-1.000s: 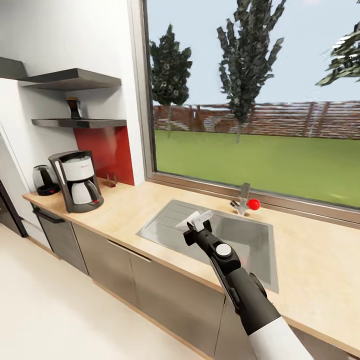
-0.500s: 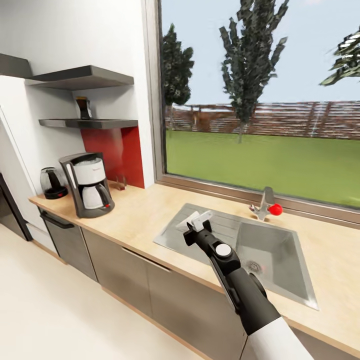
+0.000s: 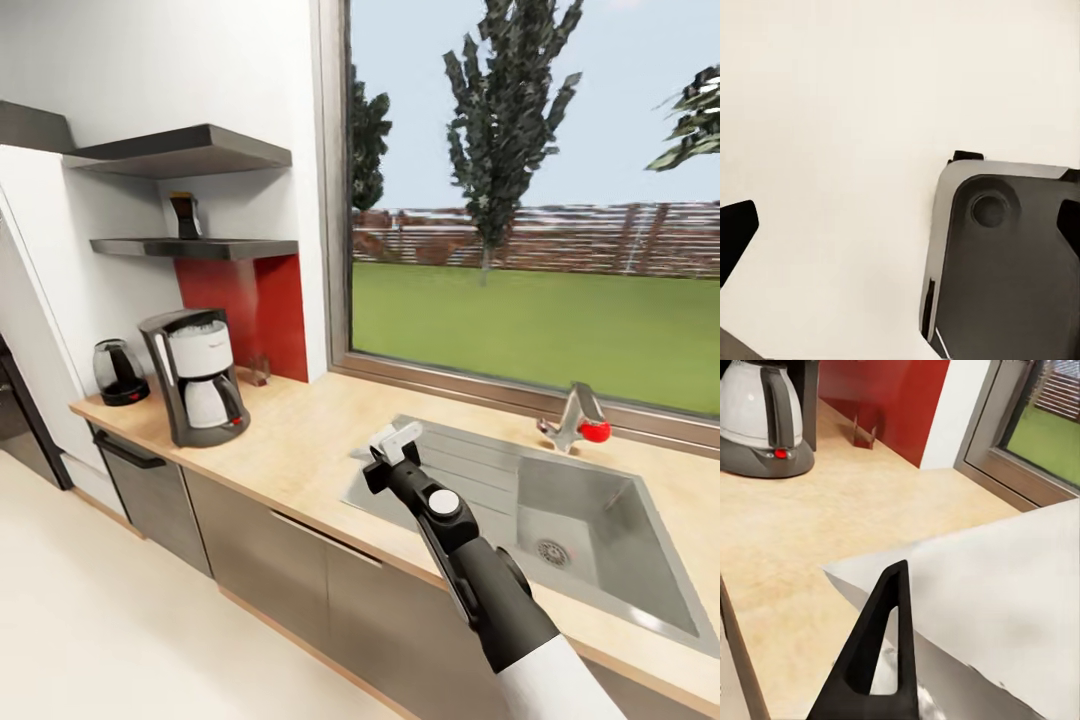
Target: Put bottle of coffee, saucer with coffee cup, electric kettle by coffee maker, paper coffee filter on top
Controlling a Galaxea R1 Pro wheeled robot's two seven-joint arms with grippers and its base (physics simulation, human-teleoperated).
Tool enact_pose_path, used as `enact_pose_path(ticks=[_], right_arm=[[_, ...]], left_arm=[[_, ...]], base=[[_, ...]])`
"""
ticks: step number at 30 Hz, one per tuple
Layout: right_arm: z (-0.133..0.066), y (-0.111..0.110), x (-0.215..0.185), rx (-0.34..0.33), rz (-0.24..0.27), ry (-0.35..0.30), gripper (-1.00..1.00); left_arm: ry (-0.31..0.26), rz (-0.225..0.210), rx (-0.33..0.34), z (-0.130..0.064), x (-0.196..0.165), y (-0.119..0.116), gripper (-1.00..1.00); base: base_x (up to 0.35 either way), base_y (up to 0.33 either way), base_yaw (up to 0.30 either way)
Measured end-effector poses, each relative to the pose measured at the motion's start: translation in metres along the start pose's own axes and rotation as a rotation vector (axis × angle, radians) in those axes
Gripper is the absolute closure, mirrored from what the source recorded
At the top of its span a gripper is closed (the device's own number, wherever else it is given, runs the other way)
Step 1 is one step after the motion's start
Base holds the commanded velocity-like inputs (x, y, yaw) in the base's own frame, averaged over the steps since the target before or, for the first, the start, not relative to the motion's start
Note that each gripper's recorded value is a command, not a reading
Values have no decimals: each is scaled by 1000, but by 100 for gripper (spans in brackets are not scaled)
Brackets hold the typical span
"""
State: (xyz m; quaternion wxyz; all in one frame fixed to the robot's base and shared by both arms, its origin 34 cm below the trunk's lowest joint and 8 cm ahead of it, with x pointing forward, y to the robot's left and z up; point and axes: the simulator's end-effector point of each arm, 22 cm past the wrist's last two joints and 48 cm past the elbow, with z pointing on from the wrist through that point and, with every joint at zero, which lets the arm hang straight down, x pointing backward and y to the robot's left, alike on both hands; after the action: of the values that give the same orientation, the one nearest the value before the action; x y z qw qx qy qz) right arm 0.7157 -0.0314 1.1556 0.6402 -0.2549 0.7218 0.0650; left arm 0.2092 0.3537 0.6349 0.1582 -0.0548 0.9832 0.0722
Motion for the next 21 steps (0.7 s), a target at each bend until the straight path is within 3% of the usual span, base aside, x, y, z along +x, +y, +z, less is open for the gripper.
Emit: enact_pose_path(ticks=[11, 16, 19, 21], right_arm=[[0, -1, 1, 4, -1, 2, 100], [0, -2, 0, 6, 0, 0, 100], [0, -3, 1, 6, 0, 1, 100], [0, -3, 1, 7, 0, 2, 100]], left_arm=[[-41, -2, -4, 3, -21, 5, -100], [-167, 17, -27, 5, -86, 36, -100], [-254, 38, -12, 1, -128, 34, -100], [-304, 75, 45, -3, -152, 20, -100]], base=[[103, 301, 0], [82, 311, 0], [29, 316, -74], [7, 319, -229]])
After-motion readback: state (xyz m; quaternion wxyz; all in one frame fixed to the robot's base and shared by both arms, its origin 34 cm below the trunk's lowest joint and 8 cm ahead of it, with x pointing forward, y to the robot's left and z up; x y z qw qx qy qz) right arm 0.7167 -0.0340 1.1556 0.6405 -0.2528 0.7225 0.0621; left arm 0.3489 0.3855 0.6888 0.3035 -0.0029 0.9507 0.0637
